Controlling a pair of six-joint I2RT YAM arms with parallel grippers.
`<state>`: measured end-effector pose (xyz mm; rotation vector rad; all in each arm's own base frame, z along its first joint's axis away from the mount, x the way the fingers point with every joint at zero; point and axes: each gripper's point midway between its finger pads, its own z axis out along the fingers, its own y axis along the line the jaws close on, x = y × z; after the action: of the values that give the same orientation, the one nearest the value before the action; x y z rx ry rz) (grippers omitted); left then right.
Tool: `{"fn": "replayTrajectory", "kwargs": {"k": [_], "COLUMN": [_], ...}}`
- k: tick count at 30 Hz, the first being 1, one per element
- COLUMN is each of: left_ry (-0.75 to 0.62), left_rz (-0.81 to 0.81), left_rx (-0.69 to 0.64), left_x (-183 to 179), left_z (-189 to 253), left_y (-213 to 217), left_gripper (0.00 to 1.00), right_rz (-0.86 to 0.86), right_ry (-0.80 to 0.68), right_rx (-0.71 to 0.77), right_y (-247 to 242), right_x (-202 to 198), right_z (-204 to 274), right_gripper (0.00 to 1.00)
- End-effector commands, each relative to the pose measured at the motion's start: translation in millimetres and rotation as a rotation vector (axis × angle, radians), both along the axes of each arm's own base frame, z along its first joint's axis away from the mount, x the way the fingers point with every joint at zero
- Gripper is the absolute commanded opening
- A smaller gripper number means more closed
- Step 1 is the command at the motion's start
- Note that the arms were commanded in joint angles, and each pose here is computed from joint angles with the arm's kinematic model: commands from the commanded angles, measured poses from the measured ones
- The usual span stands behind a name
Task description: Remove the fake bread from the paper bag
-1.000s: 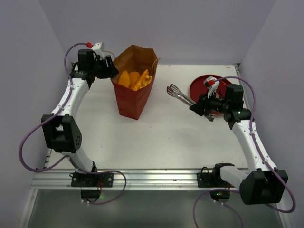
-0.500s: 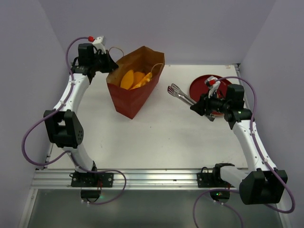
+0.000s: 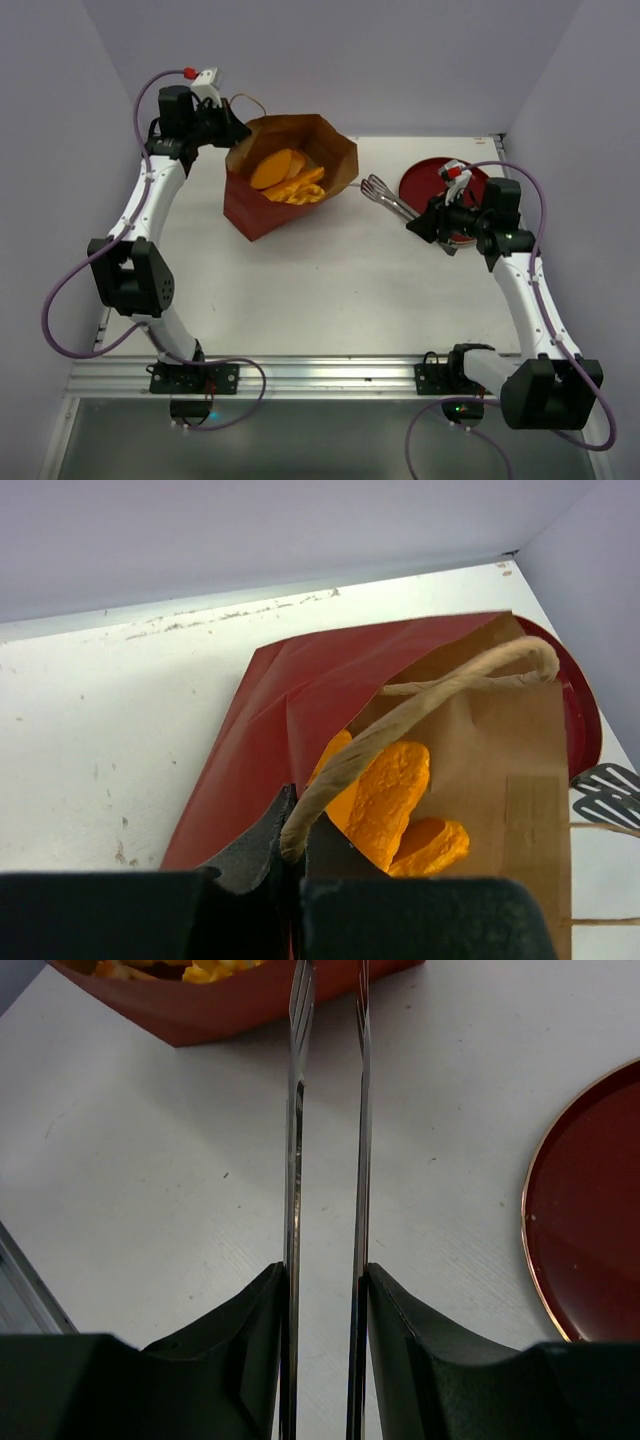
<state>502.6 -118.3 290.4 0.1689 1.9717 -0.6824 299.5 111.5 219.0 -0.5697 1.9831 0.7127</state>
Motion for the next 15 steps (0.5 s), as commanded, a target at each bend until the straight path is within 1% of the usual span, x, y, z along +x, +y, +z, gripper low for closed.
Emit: {"fn": "replayTrajectory", "kwargs": {"k": [1, 4, 5, 9, 12, 15], "left_ry": [-0.252, -0.251, -0.235, -0.249, -0.230, -0.194], "left_rz": [0.001, 0.005, 0.005, -0.029, -0.058, -0.086], "left_rx": [-0.001, -0.002, -0.006, -0.045, -0.078, -0.109], "left_x": [-12.3, -17.5, -19.6, -34.2, -43.5, -53.5], "left_z": [76.0, 72.6, 64.6, 67.2, 57.3, 42.7], "left_y": [2.6, 3.2, 2.9, -4.9, -10.7, -18.7], "left_gripper": [0.00, 0.00, 0.00, 0.00, 0.00, 0.00], "right_rz": [-0.002, -0.019, -0.028, -0.043, -0.025, 0.037], "right_ry": [-0.049, -0.045, -0.049, -0.057, -0.064, -0.060], "right_rx": [0.006, 0.011, 0.009, 0.011, 0.014, 0.038], "right_y": [-4.9, -11.3, -14.5, -21.3, -19.6, -11.4], "right_x": [-0.2, 1.2, 1.6, 0.4, -3.9, -13.3], "right_z": [17.9, 18.8, 19.8, 22.9, 26.3, 28.7], "right_gripper": [0.40, 0.39, 0.39, 0.38, 0.39, 0.39]}}
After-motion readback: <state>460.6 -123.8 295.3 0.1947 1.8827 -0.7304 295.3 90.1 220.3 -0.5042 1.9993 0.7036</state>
